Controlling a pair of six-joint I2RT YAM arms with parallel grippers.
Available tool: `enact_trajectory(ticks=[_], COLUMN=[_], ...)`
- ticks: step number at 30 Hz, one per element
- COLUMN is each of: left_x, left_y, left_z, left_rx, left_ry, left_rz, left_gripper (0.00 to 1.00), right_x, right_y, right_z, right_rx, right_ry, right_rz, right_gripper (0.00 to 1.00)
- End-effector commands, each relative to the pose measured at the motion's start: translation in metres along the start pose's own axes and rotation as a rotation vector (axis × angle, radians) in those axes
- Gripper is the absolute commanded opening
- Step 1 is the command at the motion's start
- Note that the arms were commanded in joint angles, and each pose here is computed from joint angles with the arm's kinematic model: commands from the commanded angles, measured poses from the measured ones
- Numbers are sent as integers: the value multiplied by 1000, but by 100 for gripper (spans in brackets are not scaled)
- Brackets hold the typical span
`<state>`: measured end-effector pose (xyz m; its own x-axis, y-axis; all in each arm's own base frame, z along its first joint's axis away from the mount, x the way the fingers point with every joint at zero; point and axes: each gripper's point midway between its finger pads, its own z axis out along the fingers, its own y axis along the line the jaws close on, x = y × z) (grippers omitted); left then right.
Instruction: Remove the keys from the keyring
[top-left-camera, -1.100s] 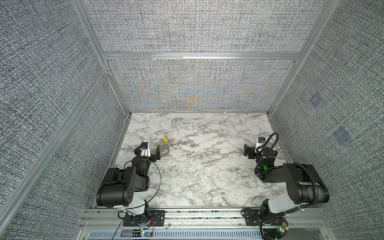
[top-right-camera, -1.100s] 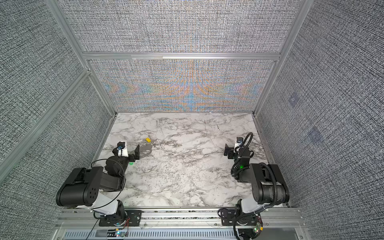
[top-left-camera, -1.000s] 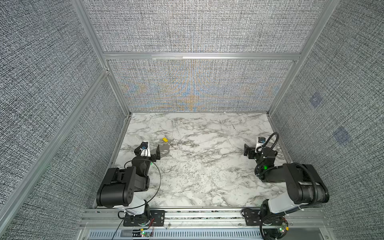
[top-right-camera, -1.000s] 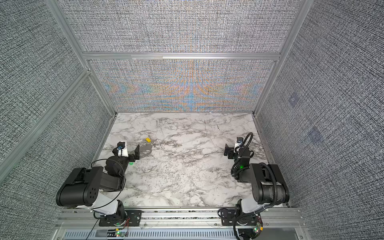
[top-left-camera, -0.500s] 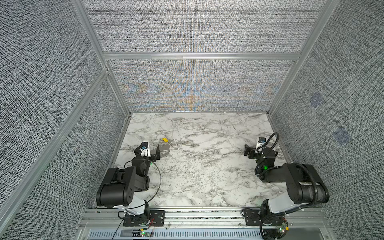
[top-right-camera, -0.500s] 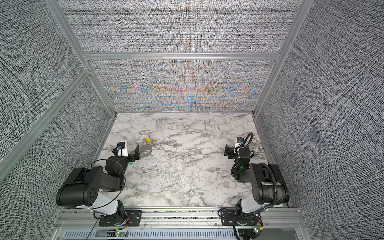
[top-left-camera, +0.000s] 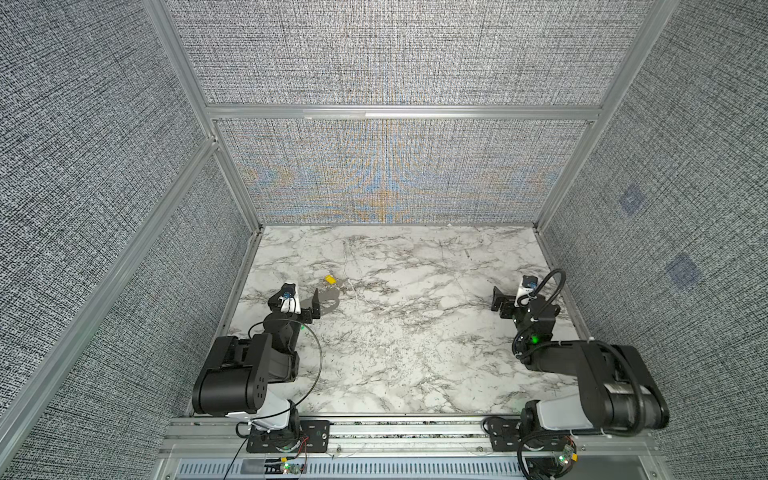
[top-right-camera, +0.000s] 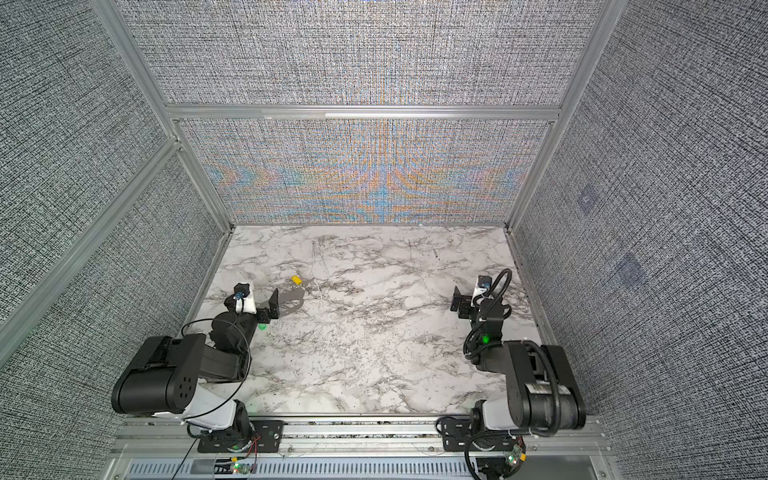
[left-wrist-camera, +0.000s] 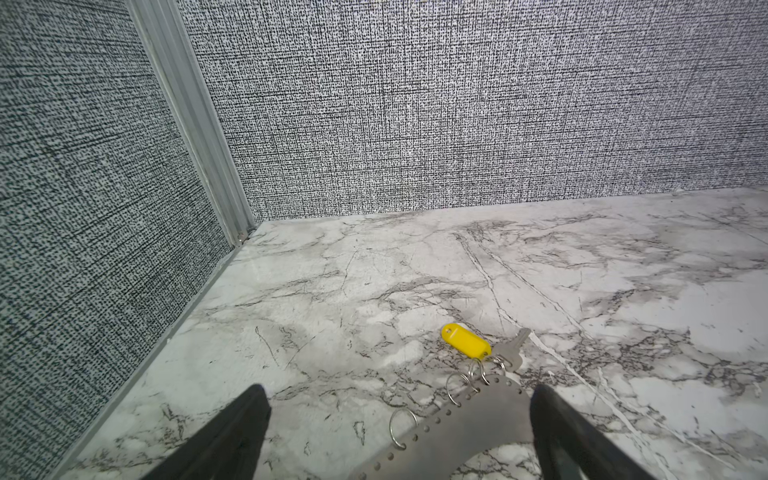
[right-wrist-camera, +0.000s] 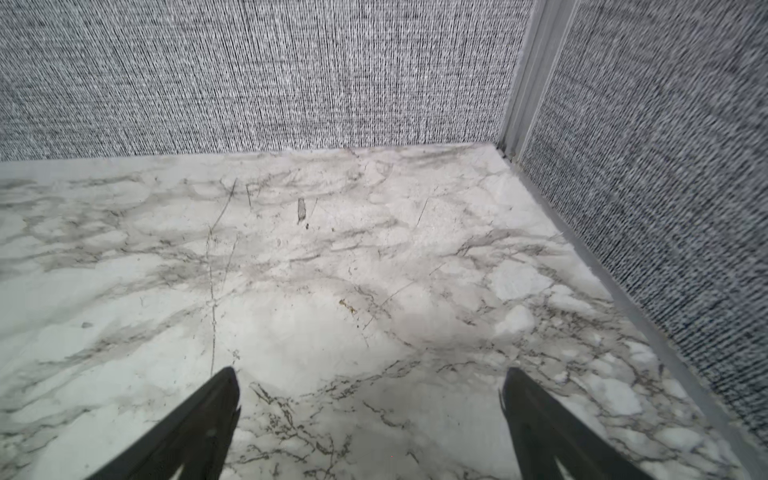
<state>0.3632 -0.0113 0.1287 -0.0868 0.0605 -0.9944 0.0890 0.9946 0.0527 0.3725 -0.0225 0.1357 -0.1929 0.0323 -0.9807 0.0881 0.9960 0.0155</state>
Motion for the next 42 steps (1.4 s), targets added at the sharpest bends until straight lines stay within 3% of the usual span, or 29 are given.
enact_trajectory(ticks=[1, 7, 11, 13, 19, 31, 36, 42], left_x=[-6, -50, -65, -65, -47, 18, 35, 46], left_y=[5, 22, 1, -12, -50, -85, -99, -95], left_z=[1, 21, 34, 41, 74, 126, 132, 132], left_rx=[-26, -91, 41, 109, 261, 291, 321, 260], left_ry=[-1, 114, 258, 332, 504, 783, 827, 847], left_rz=[-3, -89, -150, -234, -407, -424, -431, -427], left_gripper=[99, 99, 99, 99, 99, 99, 99, 98], right_x=[-16, -44, -34, -27, -7, 23, 31, 41], right_y=[1, 36, 52, 60, 107, 134, 135, 134], right_z=[-10, -33, -48, -54, -64, -55, -54, -54], right_rx=[1, -133, -121, -108, -185, -202, -198, -191], right_ry=[7, 128, 232, 287, 420, 596, 636, 674], right_rz=[23, 104, 134, 176, 186, 140, 117, 99], right_gripper=[99, 99, 99, 98, 96, 94, 94, 94])
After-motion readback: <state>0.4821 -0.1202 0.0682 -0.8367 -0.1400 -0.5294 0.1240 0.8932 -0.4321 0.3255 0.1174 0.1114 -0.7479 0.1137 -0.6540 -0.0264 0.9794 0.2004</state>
